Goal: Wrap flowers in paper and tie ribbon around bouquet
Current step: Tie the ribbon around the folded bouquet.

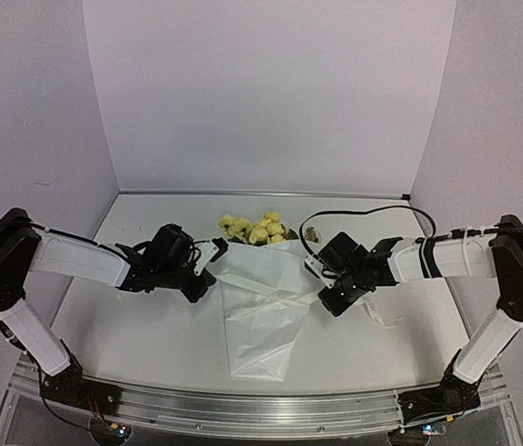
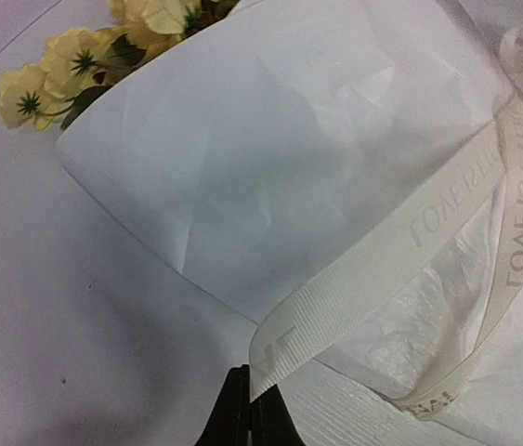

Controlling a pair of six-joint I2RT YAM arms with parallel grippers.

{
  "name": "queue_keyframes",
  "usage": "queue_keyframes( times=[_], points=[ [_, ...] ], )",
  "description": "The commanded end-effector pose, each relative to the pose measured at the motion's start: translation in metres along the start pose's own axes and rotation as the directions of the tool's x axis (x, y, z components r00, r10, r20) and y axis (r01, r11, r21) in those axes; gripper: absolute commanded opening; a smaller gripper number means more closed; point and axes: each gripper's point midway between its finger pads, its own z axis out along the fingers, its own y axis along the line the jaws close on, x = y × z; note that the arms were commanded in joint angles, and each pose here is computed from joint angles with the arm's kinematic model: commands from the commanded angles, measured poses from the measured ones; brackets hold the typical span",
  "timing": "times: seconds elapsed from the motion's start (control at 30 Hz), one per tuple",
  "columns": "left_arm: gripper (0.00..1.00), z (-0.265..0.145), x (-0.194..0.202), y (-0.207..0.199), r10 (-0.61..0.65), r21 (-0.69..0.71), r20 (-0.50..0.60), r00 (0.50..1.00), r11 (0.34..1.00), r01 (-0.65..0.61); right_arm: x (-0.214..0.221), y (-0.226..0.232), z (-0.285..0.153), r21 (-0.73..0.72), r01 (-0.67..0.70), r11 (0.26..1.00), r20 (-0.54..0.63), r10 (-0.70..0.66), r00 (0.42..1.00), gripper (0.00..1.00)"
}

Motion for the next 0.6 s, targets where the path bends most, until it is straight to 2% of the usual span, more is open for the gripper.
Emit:
queue_keyframes(
  times=[0.0,0.13,0.17,0.23,0.27,0.4,0.5,0.57],
  points=[
    [0.0,-0.012,0.001,0.021,-0.367,-0.11,0.074,0.927,0.921,0.374,0.012,-0.018,-0.002,0.124,-0.141,0.982,-0.099,0.153,0.983,0.0],
    [0.0,-0.009,0.021,0.027,-0.509,-0.163,0.048,0.859,0.845,0.51,0.018,-0.029,0.001,0.179,-0.246,0.953,-0.13,0.271,0.954,0.0],
    [0.0,-0.01,0.027,0.031,-0.553,-0.194,0.043,0.832,0.812,0.55,0.022,-0.033,0.002,0.191,-0.283,0.94,-0.138,0.311,0.94,0.0],
    [0.0,-0.015,0.048,0.046,-0.665,-0.279,0.037,0.746,0.71,0.647,0.034,-0.043,0.003,0.22,-0.357,0.908,-0.149,0.393,0.907,0.0],
    [0.0,-0.02,0.058,0.055,-0.717,-0.305,0.05,0.695,0.652,0.694,0.043,-0.049,0.003,0.243,-0.391,0.888,-0.151,0.433,0.889,0.0],
    [0.0,-0.046,0.097,0.104,-0.91,-0.279,0.116,0.398,0.354,0.892,0.083,-0.081,-0.003,0.326,-0.536,0.779,-0.133,0.599,0.79,0.0],
    [0.0,-0.069,0.124,0.133,-0.964,-0.249,0.177,0.199,0.152,0.956,0.117,-0.101,-0.009,0.367,-0.622,0.692,-0.115,0.697,0.707,0.0],
    [0.0,-0.084,0.143,0.151,-0.972,-0.231,0.218,0.088,0.036,0.972,0.137,-0.113,-0.015,0.367,-0.709,0.601,-0.084,0.781,0.619,0.0]
  ],
)
